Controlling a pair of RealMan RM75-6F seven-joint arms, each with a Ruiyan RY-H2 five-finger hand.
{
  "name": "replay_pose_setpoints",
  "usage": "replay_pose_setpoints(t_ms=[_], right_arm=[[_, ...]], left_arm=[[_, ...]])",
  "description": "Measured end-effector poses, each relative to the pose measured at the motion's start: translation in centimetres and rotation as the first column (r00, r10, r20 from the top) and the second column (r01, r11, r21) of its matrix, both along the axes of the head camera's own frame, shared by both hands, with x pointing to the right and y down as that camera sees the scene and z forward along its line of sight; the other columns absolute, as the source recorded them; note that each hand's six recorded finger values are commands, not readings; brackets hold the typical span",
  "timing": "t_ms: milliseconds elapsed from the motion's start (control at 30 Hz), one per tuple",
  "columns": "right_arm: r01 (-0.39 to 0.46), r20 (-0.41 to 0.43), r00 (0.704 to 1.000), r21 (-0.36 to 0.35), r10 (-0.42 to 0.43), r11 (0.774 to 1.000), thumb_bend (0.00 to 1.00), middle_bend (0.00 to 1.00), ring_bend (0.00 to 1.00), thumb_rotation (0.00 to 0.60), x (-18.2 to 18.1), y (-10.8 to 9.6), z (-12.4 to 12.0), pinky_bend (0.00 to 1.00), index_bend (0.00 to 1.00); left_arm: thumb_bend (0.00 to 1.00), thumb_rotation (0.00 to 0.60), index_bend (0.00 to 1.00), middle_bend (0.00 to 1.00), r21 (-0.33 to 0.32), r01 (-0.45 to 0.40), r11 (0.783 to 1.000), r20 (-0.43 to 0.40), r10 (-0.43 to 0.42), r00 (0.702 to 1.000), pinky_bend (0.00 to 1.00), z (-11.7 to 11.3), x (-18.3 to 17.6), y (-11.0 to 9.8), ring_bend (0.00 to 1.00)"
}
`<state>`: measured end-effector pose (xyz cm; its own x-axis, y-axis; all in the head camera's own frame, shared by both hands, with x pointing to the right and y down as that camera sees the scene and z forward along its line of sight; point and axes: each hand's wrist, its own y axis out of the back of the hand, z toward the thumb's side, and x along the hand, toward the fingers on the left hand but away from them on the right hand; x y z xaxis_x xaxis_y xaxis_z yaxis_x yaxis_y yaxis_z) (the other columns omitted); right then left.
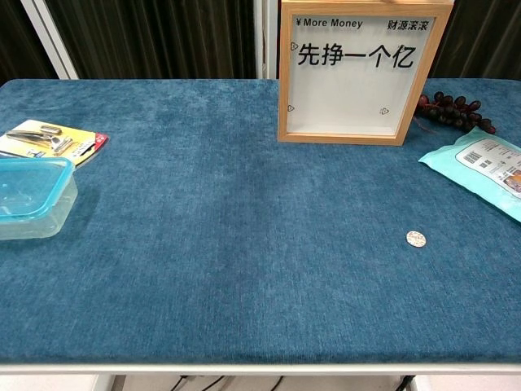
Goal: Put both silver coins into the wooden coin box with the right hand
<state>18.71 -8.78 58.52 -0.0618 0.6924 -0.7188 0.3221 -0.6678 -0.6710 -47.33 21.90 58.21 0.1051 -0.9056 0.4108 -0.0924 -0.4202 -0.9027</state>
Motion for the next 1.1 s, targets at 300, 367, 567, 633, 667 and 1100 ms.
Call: replay_pose_setpoints(t_ms=[300, 367, 567, 633, 667, 1100], right_arm=[[0.006, -0.014, 1.0, -0.025, -0.006, 1.0, 0.49, 0.1, 0.0, 0.6, 0.1, 0.2, 1.1, 0.0, 0.74], [0.005, -0.014, 1.0, -0.03, -0.005, 1.0, 0.49, 0.1, 0.0, 0.6, 0.1, 0.2, 1.2, 0.0, 0.74], [-0.001, -0.021, 1.0, -0.035, 0.0, 0.999, 0.49, 0.1, 0.0, 0.6, 0.3, 0.3, 1.6, 0.0, 0.74], [-0.003, -0.021, 1.0, -0.035, 0.002, 0.999, 0.49, 0.1, 0.0, 0.6, 0.4, 0.3, 1.7, 0.0, 0.74], [-0.003, -0.022, 1.0, -0.036, 0.002, 0.999, 0.49, 0.1, 0.0, 0.6, 0.4, 0.3, 1.7, 0.0, 0.74], [-0.004, -0.034, 0.999, -0.036, 0.003, 0.999, 0.49, 0.1, 0.0, 0.6, 0.2, 0.2, 2.0, 0.0, 0.74]], left_arm=[[0.05, 0.6, 0.0, 0.0, -0.001, -0.001, 1.0, 0.002, 0.001, 1.0, 0.0, 0.1, 0.1, 0.0, 0.0], [0.05, 0.6, 0.0, 0.0, -0.002, -0.001, 1.0, 0.003, 0.001, 1.0, 0.0, 0.1, 0.1, 0.0, 0.0], [0.05, 0.6, 0.0, 0.0, -0.002, -0.002, 1.0, 0.005, 0.002, 1.0, 0.0, 0.0, 0.1, -0.1, 0.0], [0.05, 0.6, 0.0, 0.0, -0.003, -0.003, 1.0, 0.004, 0.003, 1.0, 0.0, 0.1, 0.2, -0.1, 0.0], [0.05, 0.6, 0.0, 0.0, -0.003, -0.004, 1.0, 0.004, 0.004, 1.0, 0.0, 0.1, 0.2, -0.1, 0.0], [0.05, 0.6, 0.0, 0.0, -0.009, -0.004, 1.0, 0.011, 0.004, 1.0, 0.0, 0.1, 0.1, -0.1, 0.0]])
